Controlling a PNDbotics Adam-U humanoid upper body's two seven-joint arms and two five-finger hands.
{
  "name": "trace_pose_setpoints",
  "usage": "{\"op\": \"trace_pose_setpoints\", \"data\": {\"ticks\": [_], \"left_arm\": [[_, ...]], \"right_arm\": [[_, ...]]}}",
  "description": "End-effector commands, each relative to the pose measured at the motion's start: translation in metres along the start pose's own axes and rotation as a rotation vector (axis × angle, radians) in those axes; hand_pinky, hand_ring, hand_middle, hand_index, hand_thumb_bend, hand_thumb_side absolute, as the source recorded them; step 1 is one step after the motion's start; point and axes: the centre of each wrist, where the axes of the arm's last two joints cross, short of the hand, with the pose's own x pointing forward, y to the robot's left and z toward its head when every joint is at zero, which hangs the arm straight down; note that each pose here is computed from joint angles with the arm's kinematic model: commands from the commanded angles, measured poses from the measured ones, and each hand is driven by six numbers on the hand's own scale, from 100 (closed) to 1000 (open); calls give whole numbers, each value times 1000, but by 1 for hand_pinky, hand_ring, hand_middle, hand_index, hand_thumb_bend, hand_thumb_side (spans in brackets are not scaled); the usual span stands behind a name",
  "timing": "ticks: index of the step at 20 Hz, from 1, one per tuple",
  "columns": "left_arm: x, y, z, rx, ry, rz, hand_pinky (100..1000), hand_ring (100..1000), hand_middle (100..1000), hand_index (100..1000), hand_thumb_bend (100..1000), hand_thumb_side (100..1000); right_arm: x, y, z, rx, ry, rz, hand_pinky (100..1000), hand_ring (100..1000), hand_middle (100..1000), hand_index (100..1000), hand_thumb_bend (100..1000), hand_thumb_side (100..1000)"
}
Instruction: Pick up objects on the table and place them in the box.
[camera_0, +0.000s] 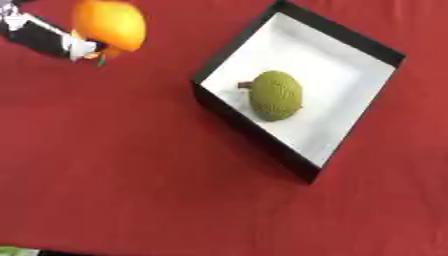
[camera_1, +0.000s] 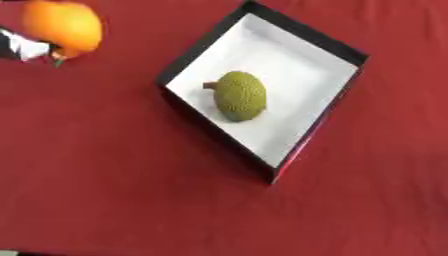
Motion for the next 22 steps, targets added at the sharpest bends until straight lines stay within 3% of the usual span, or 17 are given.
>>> {"op": "trace_pose_setpoints", "data": {"ticks": [1, 4, 7, 11, 14, 15, 16, 19, 21, 22], "left_arm": [[17, 1, -29, 10, -108, -25, 634, 579, 516, 607, 412, 100], [19, -22, -64, -32, -182, -31, 638, 587, 525, 617, 373, 100], [15, -58, -93, -101, -212, -6, 640, 587, 530, 623, 335, 100], [10, -104, -107, -213, -199, 19, 665, 603, 557, 646, 314, 100], [9, -132, -108, -317, -189, 21, 763, 675, 633, 697, 345, 100], [8, -137, -107, -352, -190, 15, 814, 732, 690, 755, 372, 100], [8, -139, -107, -372, -189, 7, 867, 800, 766, 859, 416, 190], [4, -134, -103, -377, -165, -17, 938, 892, 853, 947, 637, 598], [-1, -125, -100, -335, -132, -13, 945, 900, 861, 955, 764, 678], [-3, -118, -97, -306, -114, -9, 943, 900, 864, 956, 784, 679]], "right_arm": [[13, -6, -16, 28, -85, 7, 957, 1000, 713, 803, 100, 520], [16, -12, -23, 34, -126, 8, 955, 1000, 715, 804, 100, 506], [19, -12, -27, 35, -146, -5, 955, 1000, 715, 804, 100, 504], [18, -10, -26, 47, -136, -13, 956, 1000, 714, 803, 100, 508], [17, -7, -24, 52, -122, -14, 956, 1000, 713, 803, 100, 512], [17, -7, -23, 52, -118, -14, 956, 1000, 713, 802, 100, 513], [17, -6, -23, 52, -116, -13, 956, 1000, 713, 802, 100, 513], [16, -7, -21, 51, -108, -6, 956, 1000, 712, 802, 100, 513], [15, -7, -20, 53, -105, -1, 956, 1000, 712, 802, 100, 512], [15, -7, -20, 54, -104, 2, 956, 1000, 712, 802, 100, 512]]}}
